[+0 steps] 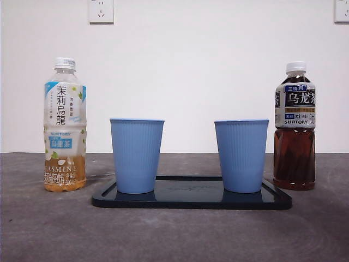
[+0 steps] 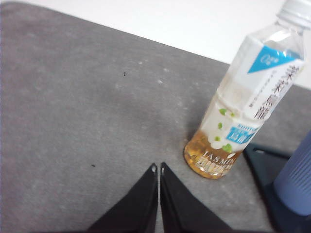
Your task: Pour the drink into the cup
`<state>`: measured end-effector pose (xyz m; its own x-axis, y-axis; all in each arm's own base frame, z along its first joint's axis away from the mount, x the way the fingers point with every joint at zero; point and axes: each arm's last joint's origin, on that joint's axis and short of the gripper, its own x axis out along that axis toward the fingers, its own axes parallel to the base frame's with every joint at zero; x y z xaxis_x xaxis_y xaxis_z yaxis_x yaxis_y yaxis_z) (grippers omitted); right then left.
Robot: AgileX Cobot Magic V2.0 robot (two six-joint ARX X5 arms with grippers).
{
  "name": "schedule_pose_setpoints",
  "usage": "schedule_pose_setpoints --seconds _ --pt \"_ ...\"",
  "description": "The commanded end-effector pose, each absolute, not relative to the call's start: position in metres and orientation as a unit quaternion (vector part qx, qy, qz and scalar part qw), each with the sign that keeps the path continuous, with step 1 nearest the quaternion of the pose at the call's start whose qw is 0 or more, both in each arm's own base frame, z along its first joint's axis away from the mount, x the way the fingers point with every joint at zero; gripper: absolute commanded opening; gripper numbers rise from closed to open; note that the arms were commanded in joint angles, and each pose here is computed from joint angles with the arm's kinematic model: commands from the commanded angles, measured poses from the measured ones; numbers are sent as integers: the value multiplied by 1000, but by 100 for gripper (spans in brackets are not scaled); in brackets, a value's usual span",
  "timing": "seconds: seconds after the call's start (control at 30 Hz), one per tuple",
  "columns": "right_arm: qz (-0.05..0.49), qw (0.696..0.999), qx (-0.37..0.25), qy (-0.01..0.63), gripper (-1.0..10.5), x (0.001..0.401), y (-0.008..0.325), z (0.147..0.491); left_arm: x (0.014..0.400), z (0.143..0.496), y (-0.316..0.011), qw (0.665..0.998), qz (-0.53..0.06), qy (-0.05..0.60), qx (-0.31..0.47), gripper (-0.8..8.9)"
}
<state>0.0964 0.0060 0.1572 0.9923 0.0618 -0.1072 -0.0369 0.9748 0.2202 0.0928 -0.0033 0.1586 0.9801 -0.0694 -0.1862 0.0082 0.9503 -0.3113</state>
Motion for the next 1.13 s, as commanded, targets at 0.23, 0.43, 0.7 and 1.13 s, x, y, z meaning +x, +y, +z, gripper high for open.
schedule_pose_setpoints --seconds 0.23,0.43,0.7,1.13 --pt "46 982 181 12 7 95 7 173 92 167 -4 965 -30 85 -246 10" --pt "50 982 181 -21 8 86 6 207 84 204 -4 967 -48 53 -244 10" --pt "55 986 159 -1 8 75 6 257 77 258 -5 974 -68 43 -210 10" --pt "153 964 84 200 8 92 14 296 102 295 -13 950 -187 229 -103 10"
